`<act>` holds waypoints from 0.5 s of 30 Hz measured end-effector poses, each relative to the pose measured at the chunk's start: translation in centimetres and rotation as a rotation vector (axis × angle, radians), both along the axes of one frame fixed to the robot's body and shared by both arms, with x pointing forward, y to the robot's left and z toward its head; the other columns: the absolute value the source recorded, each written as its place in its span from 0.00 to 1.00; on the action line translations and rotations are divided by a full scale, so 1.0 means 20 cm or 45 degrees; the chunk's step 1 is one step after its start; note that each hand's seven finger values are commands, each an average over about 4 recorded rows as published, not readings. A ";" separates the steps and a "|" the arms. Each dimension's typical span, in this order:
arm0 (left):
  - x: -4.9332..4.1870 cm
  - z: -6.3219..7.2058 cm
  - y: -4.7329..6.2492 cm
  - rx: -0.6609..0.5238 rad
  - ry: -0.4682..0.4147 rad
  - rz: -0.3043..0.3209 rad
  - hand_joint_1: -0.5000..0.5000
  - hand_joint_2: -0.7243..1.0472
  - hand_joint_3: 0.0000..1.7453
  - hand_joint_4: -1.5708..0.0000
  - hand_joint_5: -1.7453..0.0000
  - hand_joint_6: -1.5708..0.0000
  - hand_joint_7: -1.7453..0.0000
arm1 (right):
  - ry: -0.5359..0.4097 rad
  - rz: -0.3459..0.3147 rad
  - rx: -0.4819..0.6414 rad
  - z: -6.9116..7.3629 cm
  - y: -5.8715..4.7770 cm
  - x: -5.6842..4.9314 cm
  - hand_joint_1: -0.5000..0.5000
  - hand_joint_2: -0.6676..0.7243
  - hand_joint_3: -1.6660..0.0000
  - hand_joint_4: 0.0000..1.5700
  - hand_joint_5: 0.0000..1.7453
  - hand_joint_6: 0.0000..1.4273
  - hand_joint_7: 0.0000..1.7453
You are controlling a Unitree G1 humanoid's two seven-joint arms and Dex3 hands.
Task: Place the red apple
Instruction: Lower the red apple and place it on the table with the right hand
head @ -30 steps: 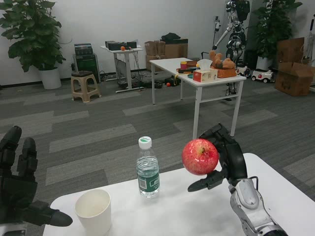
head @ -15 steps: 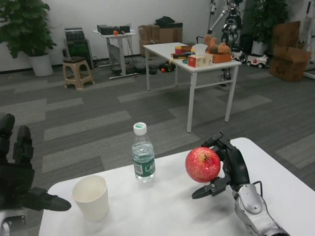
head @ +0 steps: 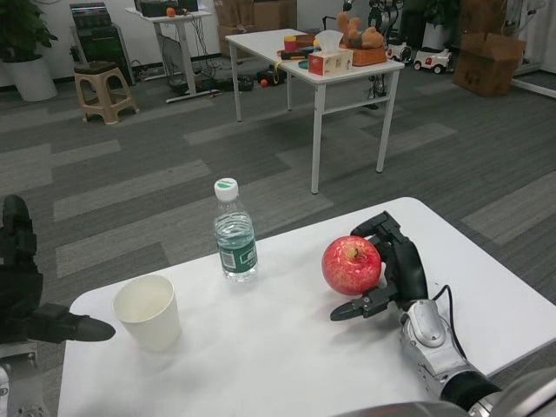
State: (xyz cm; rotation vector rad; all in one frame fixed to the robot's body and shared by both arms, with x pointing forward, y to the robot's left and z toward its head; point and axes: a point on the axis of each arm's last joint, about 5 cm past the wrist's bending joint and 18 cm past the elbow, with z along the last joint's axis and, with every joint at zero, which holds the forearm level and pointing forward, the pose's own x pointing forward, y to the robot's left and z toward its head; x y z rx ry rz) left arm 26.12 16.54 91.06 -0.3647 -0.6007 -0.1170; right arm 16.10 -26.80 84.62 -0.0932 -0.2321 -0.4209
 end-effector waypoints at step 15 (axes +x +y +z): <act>0.000 -0.01 0.00 0.005 0.012 -0.004 0.08 0.20 0.03 1.00 1.00 1.00 0.76 | 0.035 -0.052 0.010 -0.03 -0.03 -0.02 0.79 0.59 0.86 0.23 0.83 0.66 0.96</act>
